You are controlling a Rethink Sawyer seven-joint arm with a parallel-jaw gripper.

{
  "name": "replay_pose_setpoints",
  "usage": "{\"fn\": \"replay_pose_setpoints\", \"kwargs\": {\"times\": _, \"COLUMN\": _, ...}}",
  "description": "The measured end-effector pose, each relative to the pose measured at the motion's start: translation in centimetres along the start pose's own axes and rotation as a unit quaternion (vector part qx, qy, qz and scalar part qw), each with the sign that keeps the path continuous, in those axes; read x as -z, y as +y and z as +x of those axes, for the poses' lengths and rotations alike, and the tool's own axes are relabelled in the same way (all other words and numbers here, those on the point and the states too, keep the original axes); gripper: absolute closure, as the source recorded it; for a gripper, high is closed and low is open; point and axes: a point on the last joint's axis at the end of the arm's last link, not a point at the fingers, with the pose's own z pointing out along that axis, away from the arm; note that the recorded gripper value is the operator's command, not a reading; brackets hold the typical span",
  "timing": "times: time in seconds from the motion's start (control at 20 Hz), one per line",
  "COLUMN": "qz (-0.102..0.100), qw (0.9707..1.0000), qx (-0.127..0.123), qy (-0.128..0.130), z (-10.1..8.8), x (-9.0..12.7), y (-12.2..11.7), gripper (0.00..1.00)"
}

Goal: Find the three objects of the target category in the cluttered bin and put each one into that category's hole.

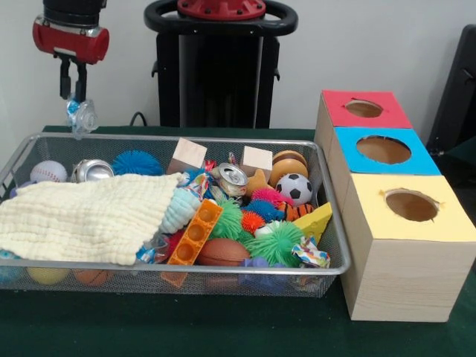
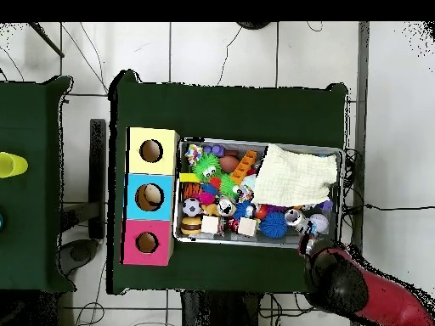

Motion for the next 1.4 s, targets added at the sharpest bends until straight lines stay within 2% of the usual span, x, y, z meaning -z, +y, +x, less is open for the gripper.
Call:
{"fn": "replay_pose_setpoints", "kwargs": {"times": 0.35, "qz": -0.011, "qw": 0.9997, "qx": -0.002, "qy": -0.022, "z": -1.9, "x": 2.1, "y": 2.0, "gripper": 1.00}}
{"fn": "replay_pose_setpoints", "kwargs": {"times": 0.75, "qz": -0.020, "qw": 0.9993, "qx": 0.007, "qy": -0.031, "z": -2.3, "x": 4.0, "y": 5.0, "gripper": 1.00}}
{"fn": "replay_pose_setpoints", "kwargs": {"times": 0.9, "qz": -0.023, "qw": 0.9991, "qx": 0.012, "qy": -0.034, "z": -2.4, "x": 4.8, "y": 6.5, "gripper": 1.00}}
{"fn": "replay_pose_setpoints", "kwargs": {"times": 0.95, "qz": -0.026, "qw": 0.9989, "qx": 0.017, "qy": -0.036, "z": -2.5, "x": 5.4, "y": 7.7, "gripper": 1.00}}
{"fn": "replay_pose_setpoints", "kwargs": {"times": 1.4, "qz": -0.041, "qw": 0.9974, "qx": 0.044, "qy": -0.041, "z": -2.1, "x": 7.6, "y": 13.6, "gripper": 1.00}}
